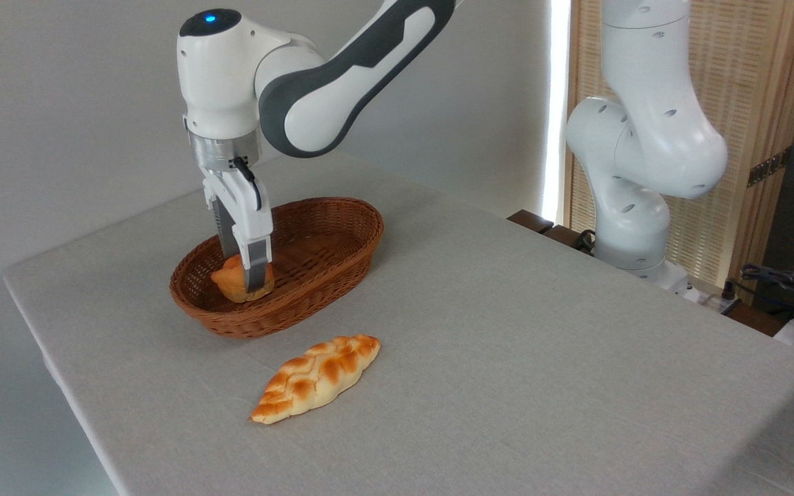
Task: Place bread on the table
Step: 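Close the gripper on the round bun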
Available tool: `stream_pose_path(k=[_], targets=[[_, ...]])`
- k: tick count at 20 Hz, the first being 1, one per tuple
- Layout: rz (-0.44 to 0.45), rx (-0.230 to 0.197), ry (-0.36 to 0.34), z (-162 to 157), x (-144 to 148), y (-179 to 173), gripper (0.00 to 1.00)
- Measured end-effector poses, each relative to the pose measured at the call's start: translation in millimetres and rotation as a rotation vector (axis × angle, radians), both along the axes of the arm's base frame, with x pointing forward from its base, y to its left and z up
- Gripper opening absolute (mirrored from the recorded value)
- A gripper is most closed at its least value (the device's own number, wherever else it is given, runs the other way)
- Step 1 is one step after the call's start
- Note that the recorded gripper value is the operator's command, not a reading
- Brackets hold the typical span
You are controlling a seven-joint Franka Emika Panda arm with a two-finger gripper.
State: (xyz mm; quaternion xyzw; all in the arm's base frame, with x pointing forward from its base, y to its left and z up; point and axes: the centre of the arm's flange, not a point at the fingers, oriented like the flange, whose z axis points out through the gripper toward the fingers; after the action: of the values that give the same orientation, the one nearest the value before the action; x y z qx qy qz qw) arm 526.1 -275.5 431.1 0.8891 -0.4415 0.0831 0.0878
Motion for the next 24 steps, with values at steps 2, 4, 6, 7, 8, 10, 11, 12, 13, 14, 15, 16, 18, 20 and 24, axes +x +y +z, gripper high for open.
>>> stream_pose_path(k=[2,4,6,7,8,10,11,12,13,14,15,16,18,20,24], targets=[[-0.001,-0.005,-0.003,-5.6,1.4,-2.5,0.94],[-0.005,-0.006,0.002,-9.6,0.8,-5.3,0.7],[-0.01,-0.006,0.005,-10.9,-0.3,-7.5,0.48],[-0.011,-0.006,0.005,-10.9,-0.6,-8.0,0.44],[-0.011,-0.006,0.005,-10.9,-0.7,-8.1,0.43],[-0.011,-0.006,0.005,-10.9,-0.7,-8.2,0.42],[-0.011,-0.006,0.005,-10.9,-0.7,-8.2,0.41],[-0.011,-0.006,0.005,-10.9,-0.7,-8.2,0.41],[-0.011,-0.006,0.005,-10.9,-0.7,-8.2,0.42],[-0.012,-0.006,0.005,-10.9,-0.7,-8.2,0.42],[-0.012,-0.006,0.004,-10.9,-0.7,-8.2,0.42],[-0.012,-0.006,0.004,-10.9,-0.7,-8.2,0.42],[-0.013,-0.006,0.004,-10.9,-0.7,-8.2,0.43],[-0.016,-0.002,0.002,-11.0,-0.7,-8.1,0.43],[-0.022,0.005,-0.002,-11.1,-0.8,-8.1,0.42]])
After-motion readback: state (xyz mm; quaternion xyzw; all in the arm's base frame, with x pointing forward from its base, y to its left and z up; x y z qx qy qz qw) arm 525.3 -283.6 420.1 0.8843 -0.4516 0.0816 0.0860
